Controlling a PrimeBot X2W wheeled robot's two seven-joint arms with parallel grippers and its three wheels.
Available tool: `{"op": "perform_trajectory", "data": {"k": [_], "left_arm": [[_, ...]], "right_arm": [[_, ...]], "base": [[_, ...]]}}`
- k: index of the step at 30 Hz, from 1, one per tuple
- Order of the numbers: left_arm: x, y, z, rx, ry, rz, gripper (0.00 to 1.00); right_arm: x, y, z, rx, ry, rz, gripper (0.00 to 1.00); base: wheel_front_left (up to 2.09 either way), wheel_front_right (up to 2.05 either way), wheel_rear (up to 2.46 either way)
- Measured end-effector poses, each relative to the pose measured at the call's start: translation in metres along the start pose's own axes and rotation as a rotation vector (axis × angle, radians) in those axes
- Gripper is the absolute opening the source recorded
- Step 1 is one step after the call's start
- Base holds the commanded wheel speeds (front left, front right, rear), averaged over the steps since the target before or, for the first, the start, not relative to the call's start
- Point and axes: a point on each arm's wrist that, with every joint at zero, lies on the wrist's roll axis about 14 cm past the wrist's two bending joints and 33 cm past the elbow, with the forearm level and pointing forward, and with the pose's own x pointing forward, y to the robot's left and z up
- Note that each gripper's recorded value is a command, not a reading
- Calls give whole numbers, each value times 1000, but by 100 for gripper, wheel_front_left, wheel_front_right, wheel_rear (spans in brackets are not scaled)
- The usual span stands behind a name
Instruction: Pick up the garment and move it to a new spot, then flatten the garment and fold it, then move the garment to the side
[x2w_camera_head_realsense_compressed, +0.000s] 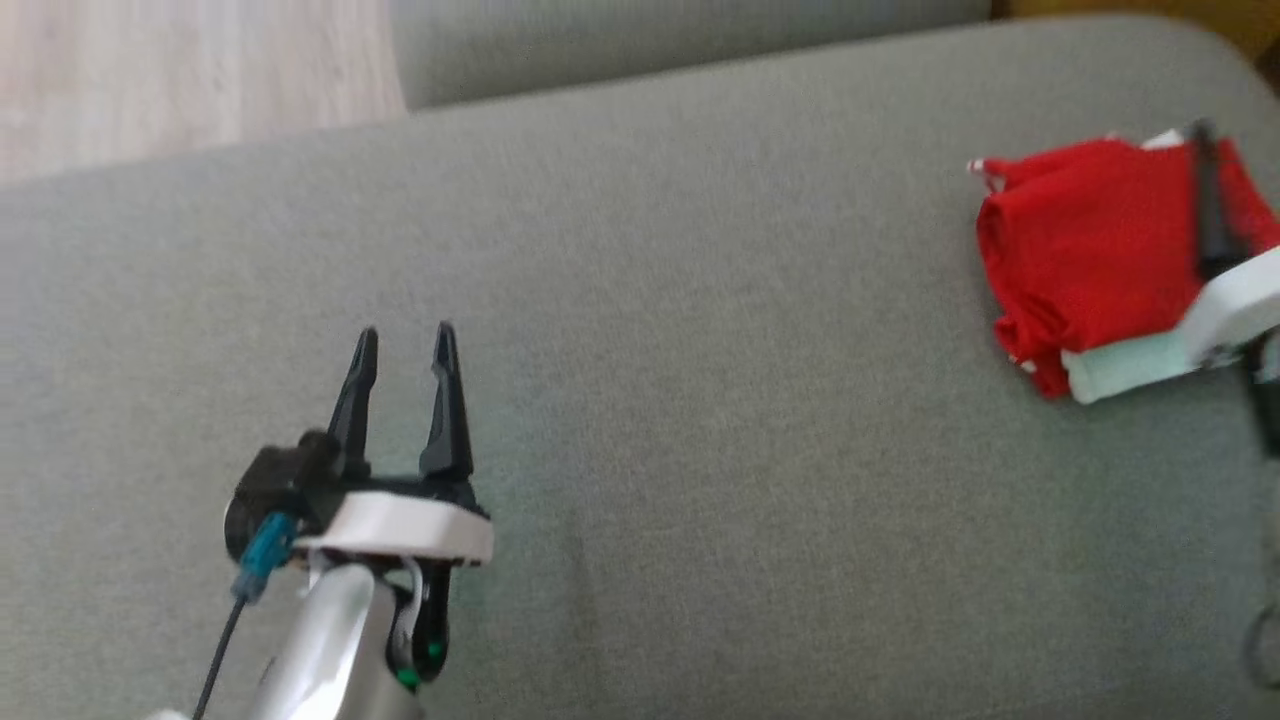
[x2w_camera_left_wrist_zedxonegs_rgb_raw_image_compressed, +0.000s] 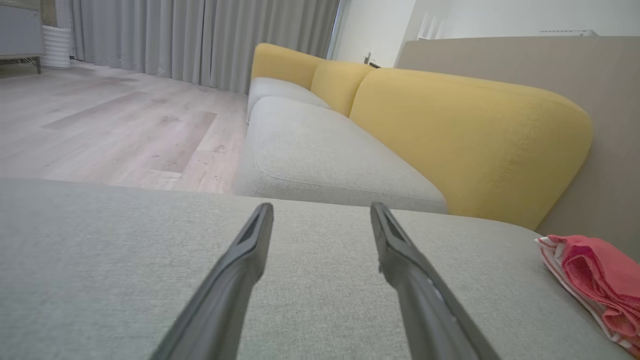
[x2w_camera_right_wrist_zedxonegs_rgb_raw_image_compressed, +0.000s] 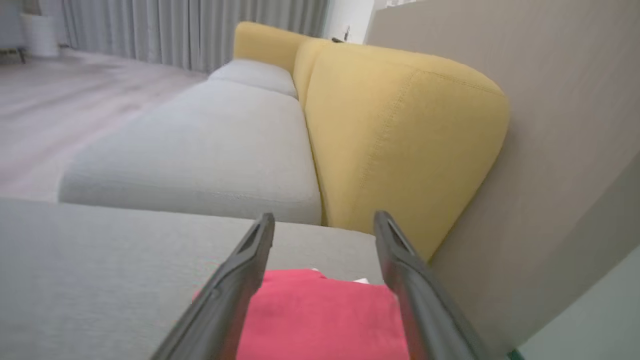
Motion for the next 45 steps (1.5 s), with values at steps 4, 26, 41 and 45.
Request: {"op": "perform_trajectory", "data": {"k": [4, 26, 41, 45], "left_arm": [[-14, 5, 21, 9, -56, 30, 100], [-72, 30, 23, 12, -72, 145, 100], [-77, 40, 19, 26, -62, 181, 100], [-77, 40, 19, 27, -61, 185, 100]], "right_arm": [[-17, 36, 30, 115, -122, 58, 100], [-83, 125, -27, 500, -125, 163, 100], [-87, 139, -38, 488, -103, 188, 100], [-87, 141, -40, 440, -99, 196, 100]], "base": [[0, 0, 0], [0, 0, 0], [0, 0, 0], [0, 0, 0]]}}
